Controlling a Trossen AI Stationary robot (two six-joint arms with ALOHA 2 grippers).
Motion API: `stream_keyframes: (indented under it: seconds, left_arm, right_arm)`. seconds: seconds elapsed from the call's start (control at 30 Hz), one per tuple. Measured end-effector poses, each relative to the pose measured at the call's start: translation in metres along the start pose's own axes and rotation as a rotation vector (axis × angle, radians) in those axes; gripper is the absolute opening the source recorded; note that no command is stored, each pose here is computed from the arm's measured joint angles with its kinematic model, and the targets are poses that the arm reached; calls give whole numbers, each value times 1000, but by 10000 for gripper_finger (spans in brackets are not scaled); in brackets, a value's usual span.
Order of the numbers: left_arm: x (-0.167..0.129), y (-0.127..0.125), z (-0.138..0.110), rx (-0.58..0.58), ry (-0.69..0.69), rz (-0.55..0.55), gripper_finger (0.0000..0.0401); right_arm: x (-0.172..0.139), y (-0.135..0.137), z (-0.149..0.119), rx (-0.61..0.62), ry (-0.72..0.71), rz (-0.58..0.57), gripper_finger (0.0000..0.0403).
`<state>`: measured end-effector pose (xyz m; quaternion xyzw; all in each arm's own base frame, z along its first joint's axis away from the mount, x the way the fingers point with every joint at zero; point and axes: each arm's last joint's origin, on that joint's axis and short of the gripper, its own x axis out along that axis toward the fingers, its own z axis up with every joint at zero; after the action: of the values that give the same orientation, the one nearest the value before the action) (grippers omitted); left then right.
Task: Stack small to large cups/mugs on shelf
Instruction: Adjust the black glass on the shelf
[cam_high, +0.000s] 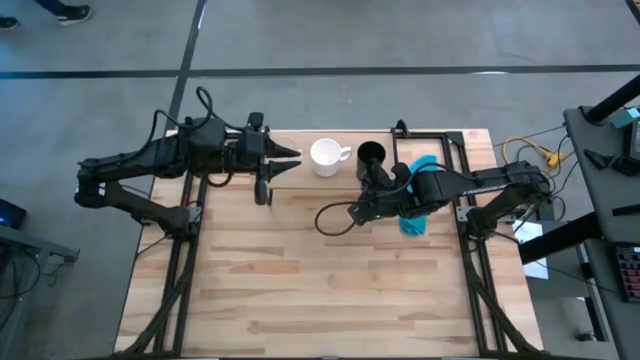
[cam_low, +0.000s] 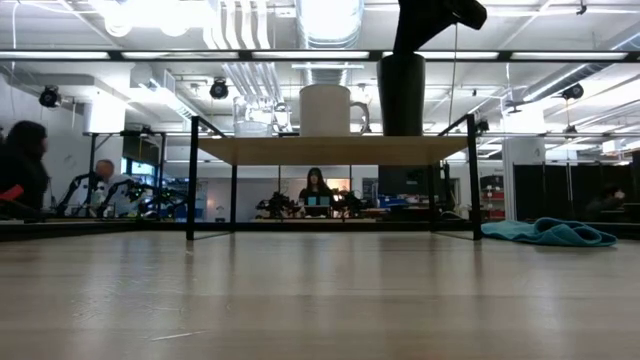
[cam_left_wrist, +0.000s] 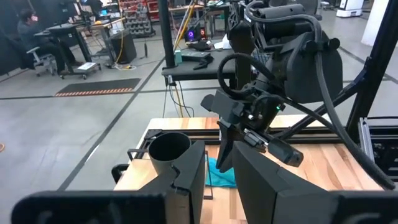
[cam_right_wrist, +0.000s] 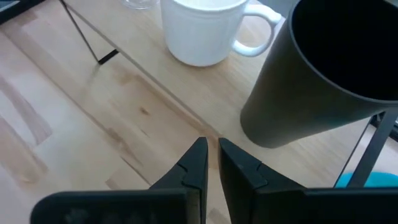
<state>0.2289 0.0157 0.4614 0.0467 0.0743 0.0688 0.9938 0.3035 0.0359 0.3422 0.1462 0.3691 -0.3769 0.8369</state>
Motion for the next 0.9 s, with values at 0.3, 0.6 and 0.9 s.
stream_keyframes:
  seconds: [0.3, 0.6, 0.9]
  left_arm:
    - [0, 0, 0, -1, 0, 0, 68]
    - [0, 0, 0, -1, 0, 0, 68]
    - [0, 0, 0, -1, 0, 0, 68]
  right_arm:
    - [4, -4, 3, -13, 3, -16, 31]
    - [6, -7, 6, -17, 4, -27, 31]
    - [10, -10, 9, -26, 6, -40, 31]
